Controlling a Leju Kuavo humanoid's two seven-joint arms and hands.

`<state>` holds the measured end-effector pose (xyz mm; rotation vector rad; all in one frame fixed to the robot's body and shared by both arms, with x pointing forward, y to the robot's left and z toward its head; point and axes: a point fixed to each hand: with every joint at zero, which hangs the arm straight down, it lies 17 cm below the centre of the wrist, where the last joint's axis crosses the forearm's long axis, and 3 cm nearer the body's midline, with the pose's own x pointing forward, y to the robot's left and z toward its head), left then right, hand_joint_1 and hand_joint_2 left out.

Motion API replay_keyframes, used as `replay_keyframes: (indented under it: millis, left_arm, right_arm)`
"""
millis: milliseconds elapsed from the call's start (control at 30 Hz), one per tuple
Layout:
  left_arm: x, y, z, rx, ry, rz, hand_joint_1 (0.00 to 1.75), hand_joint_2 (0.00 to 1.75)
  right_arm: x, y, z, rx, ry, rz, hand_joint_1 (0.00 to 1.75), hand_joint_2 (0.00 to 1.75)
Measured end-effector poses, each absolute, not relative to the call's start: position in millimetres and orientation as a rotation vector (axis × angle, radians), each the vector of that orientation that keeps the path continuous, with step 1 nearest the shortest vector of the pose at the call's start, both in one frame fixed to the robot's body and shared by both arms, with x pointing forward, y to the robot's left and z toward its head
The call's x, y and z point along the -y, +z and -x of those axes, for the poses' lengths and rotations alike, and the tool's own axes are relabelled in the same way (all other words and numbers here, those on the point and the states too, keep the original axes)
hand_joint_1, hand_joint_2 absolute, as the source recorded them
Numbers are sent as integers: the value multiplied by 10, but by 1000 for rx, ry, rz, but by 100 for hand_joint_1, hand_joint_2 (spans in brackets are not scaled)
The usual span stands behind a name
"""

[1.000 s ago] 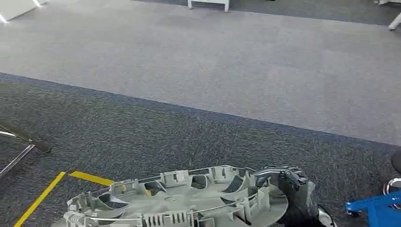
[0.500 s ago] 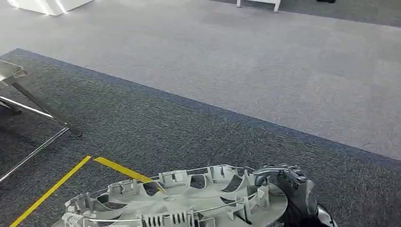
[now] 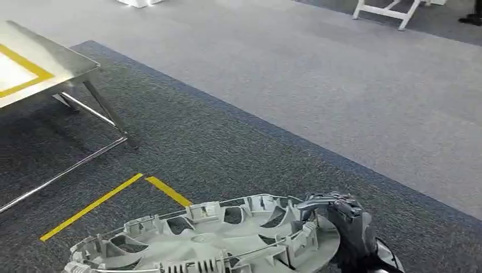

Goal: Take the parts from the cabinet and place them on the table.

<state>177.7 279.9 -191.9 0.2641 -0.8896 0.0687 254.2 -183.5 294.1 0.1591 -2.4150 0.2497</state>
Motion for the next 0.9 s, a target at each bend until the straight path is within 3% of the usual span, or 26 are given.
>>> replay_keyframes:
  millis: [900]
  left_arm:
    - [-2869,-1911,-1698,881,61,-301,0,175]
  right_arm:
    - [1752,2981,-2599,2432,266,-193,175,175]
